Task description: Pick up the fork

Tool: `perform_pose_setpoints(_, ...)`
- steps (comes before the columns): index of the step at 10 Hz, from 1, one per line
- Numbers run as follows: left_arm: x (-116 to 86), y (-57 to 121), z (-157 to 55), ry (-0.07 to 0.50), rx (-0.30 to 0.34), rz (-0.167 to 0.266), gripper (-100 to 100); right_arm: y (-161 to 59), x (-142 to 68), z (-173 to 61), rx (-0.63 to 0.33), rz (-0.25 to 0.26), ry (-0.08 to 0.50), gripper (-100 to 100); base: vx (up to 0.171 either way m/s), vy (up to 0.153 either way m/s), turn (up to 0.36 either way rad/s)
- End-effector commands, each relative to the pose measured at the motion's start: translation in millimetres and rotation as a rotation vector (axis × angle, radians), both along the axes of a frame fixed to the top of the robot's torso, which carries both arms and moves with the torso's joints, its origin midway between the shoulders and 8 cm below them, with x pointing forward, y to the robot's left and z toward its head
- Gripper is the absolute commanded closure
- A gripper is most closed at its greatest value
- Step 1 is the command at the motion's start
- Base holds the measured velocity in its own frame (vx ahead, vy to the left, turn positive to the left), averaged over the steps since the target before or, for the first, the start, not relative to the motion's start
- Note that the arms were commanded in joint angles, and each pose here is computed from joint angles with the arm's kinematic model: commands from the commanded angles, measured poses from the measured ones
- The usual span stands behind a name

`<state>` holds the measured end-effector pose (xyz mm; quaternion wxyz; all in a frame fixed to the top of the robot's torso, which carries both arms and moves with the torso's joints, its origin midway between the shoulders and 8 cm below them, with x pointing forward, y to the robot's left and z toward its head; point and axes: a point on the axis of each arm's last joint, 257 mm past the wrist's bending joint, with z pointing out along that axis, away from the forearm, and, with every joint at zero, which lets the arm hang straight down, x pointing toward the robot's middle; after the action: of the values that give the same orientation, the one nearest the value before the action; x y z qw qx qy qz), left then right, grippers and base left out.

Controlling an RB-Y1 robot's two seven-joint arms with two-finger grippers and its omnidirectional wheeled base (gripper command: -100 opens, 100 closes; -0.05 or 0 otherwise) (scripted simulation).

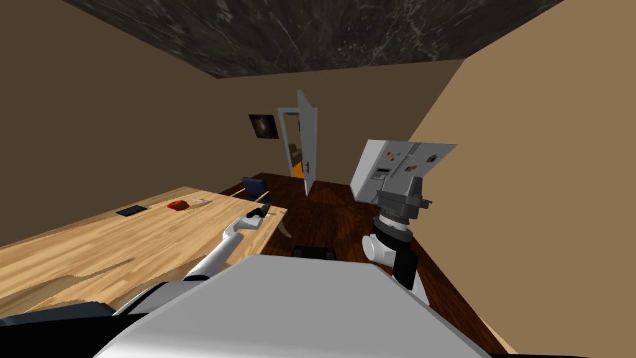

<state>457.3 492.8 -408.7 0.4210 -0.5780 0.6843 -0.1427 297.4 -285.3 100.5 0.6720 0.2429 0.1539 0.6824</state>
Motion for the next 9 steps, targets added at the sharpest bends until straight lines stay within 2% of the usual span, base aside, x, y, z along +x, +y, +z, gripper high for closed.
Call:
perform_pose_setpoints(1,-2,13.7,-7,0.059,0.005,0.015,-100,0,0,0,0.000,0.000,0.000,0,0.026,0.020,-0.049)
perform_pose_setpoints(5,-25,36.3,-30,0.196,0.000,0.056,-100,0,0,0,0.000,0.000,0.000,0,0.025,0.021,-0.031)
perform_pose_setpoints(9,-47,50.2,-46,0.323,-0.017,0.084,-100,0,0,0,0.000,0.000,0.000,0,0.032,0.028,-0.025)
